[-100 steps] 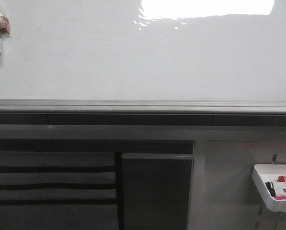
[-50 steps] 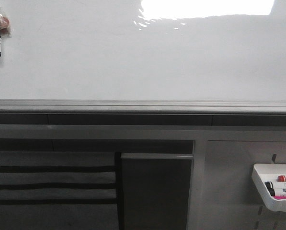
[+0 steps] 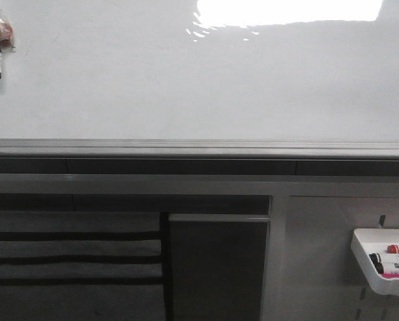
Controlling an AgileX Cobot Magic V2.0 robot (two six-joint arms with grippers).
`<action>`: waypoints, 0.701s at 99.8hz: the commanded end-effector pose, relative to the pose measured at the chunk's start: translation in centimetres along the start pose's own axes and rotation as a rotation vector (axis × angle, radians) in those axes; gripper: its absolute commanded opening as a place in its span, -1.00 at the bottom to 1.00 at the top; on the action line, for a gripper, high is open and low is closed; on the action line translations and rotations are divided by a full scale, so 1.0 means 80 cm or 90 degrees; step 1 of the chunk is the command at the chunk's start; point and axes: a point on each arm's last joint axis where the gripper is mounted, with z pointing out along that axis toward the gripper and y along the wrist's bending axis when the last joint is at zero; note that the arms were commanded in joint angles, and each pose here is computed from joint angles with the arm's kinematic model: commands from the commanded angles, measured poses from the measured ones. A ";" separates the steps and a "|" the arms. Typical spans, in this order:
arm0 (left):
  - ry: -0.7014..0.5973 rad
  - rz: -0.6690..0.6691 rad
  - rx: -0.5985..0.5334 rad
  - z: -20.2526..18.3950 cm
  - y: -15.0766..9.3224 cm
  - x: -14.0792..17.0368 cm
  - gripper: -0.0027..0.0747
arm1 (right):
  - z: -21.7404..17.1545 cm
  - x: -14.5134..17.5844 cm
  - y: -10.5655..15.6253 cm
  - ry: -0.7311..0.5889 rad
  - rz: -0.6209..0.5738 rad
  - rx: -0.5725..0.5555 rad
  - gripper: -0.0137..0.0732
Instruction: Write number 3 on whiteboard
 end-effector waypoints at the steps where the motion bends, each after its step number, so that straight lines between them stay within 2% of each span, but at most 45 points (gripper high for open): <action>1: -0.079 -0.007 0.004 0.006 -0.001 -0.027 -0.36 | 0.001 -0.020 -0.003 -0.048 -0.004 0.013 0.01; 9: -0.084 -0.009 0.002 0.019 -0.001 -0.030 0.07 | 0.007 -0.019 -0.004 -0.037 -0.003 0.013 0.29; 17: -0.075 -0.018 0.006 0.032 -0.001 -0.029 0.24 | 0.011 -0.018 -0.004 -0.027 -0.002 0.013 0.31; 45: -0.083 -0.012 0.057 0.092 -0.024 -0.031 0.09 | 0.021 -0.017 -0.006 -0.011 0.001 0.013 0.28; 58: -0.096 -0.008 0.055 0.123 -0.028 -0.038 0.01 | 0.021 -0.017 -0.006 -0.011 0.001 0.013 0.28; 70: -0.069 -0.007 0.049 0.158 -0.029 -0.045 0.01 | 0.021 -0.017 -0.006 -0.011 0.001 0.013 0.28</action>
